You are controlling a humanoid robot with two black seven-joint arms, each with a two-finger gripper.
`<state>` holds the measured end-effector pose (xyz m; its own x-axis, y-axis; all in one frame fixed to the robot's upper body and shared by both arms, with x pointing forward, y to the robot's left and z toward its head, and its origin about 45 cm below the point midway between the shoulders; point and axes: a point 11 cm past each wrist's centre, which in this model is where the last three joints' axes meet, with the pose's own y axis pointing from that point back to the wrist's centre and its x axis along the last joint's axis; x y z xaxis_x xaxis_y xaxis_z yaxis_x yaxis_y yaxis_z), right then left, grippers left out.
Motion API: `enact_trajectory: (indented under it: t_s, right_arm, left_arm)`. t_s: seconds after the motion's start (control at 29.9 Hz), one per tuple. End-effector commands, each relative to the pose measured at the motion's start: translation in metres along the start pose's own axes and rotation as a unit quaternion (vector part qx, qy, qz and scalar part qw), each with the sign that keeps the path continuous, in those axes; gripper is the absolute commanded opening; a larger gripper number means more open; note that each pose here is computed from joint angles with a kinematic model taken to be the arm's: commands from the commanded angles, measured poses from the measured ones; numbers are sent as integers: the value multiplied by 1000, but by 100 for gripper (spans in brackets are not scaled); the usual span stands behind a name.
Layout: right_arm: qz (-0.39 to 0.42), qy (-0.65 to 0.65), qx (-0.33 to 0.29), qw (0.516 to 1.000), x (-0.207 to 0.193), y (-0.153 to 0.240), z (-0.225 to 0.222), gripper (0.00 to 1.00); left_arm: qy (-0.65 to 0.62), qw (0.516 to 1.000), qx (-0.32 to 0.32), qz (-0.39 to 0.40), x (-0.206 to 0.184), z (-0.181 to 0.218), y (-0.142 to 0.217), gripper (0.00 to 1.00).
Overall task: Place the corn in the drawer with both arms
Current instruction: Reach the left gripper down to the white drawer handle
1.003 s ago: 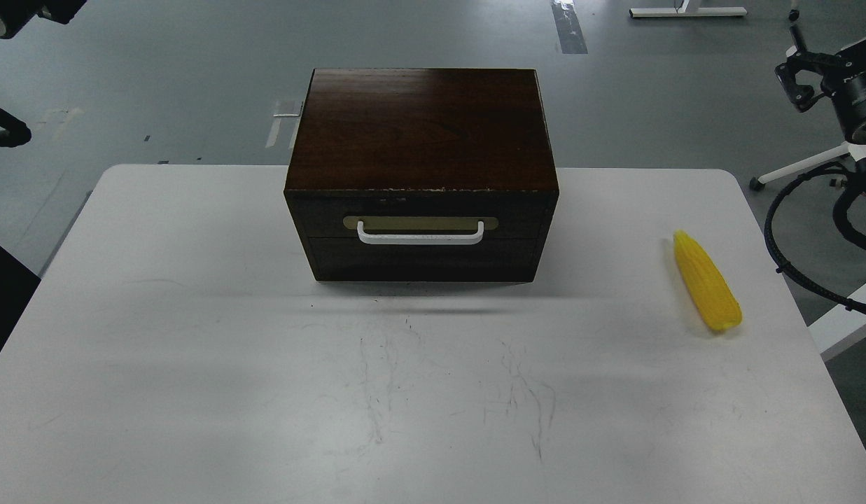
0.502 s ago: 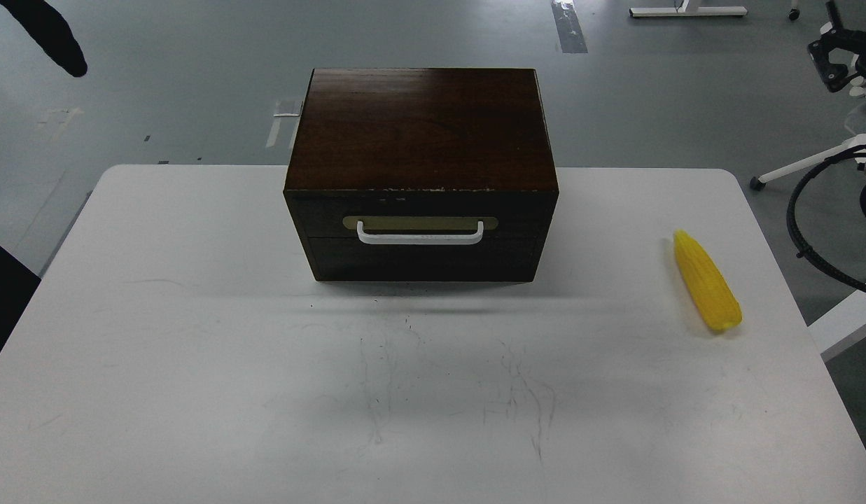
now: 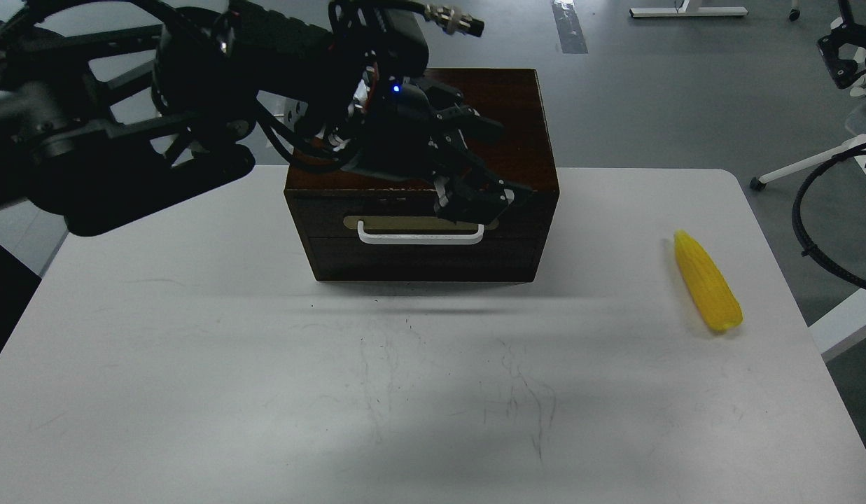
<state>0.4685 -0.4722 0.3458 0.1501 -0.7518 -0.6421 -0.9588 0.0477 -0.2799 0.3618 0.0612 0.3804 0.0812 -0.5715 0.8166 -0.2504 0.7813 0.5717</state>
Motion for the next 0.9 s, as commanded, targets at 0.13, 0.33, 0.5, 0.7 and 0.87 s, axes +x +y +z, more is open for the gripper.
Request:
enact_trajectory:
  t_s: [0.13,0.33,0.5,0.7,0.87]
  right_arm:
    - [5,-2,0,1000,4,3,1,100]
    - [9,-1,0,1000,8,6,1,100]
    - [9,-1,0,1000,8,6,2,100]
    - [7,-3,-1,1000,7,5,4,100]
    - [8,-3,-1,1000,7,5,3,100]
  left_arm:
    - [-136,980,18,-143,-56,5,-40,83]
    - [-143,968,39,-202,-90,-14,-41,83]
    - [-135,967,40,-213,-101,-17,-39,83]
    - [-137,964,38,-223,-105,-17,-38,83]
    - [-135,962,34,-235,-115,-16,-38,83]
